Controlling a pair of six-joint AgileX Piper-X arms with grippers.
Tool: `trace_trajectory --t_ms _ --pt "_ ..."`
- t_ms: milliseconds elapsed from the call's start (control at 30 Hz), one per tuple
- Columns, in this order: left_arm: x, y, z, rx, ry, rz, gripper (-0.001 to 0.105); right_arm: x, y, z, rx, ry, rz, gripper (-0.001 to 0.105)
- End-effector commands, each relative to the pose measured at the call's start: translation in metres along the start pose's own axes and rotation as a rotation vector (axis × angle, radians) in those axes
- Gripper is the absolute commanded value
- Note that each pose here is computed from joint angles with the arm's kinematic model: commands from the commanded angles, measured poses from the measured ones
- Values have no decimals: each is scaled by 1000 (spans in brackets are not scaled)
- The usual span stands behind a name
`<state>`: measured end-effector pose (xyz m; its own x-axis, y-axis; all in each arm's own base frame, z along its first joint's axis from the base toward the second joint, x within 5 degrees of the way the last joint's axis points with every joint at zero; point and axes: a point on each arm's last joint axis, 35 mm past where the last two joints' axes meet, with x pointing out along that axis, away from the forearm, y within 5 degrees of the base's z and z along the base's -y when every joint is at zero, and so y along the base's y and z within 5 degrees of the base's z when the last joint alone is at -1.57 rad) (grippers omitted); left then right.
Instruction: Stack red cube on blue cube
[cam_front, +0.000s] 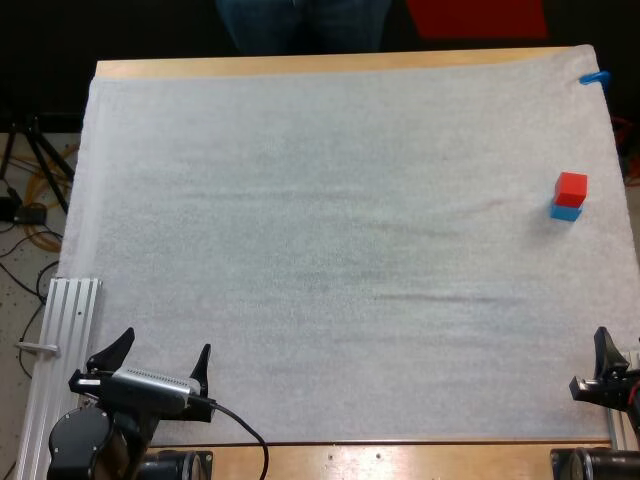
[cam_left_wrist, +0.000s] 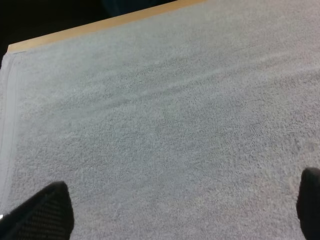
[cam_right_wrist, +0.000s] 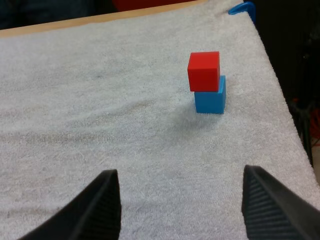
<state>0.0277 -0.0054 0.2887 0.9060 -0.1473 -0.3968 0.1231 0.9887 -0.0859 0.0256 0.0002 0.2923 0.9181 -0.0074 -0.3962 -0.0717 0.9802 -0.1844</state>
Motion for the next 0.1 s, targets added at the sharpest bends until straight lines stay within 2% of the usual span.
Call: trace_trajectory --t_ms 0,67 --pt "2 0 2 -11 -1 4 87 2 0 1 -1 10 5 52" --pt "2 0 2 -11 -1 4 87 2 0 1 -1 10 5 52"
